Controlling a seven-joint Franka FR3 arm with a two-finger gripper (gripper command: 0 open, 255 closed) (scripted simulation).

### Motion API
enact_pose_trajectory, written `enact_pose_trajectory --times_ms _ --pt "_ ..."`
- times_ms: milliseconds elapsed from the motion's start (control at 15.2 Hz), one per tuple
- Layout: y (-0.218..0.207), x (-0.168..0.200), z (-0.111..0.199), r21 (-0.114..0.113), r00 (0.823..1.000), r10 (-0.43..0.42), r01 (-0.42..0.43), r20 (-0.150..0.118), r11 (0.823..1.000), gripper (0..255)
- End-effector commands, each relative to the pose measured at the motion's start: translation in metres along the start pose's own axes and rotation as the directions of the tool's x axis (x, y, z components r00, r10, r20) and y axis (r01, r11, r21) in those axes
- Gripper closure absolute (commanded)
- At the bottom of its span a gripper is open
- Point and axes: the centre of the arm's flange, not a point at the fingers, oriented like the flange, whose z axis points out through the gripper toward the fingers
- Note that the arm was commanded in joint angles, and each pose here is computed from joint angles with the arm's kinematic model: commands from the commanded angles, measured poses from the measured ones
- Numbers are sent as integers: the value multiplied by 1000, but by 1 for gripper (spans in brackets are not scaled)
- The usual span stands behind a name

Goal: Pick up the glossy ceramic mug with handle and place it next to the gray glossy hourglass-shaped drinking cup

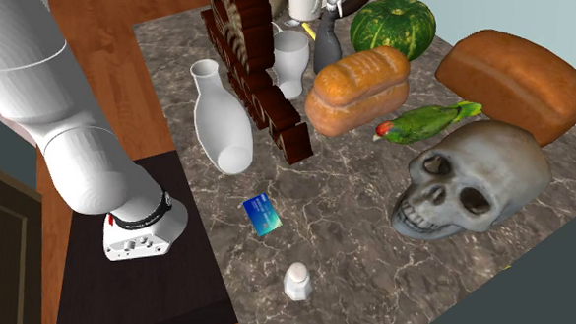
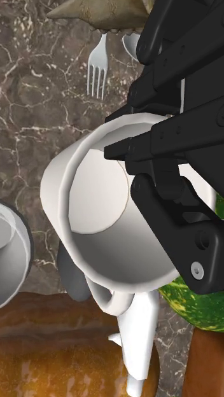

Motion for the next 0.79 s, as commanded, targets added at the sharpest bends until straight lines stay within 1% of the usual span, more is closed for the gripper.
enact_pose_trajectory --times_ms 0,726 --pt "-1 1 10 0 1000 0 0 -1 1000 255" --pt "-4 3 68 0 1000 0 0 -1 1000 255"
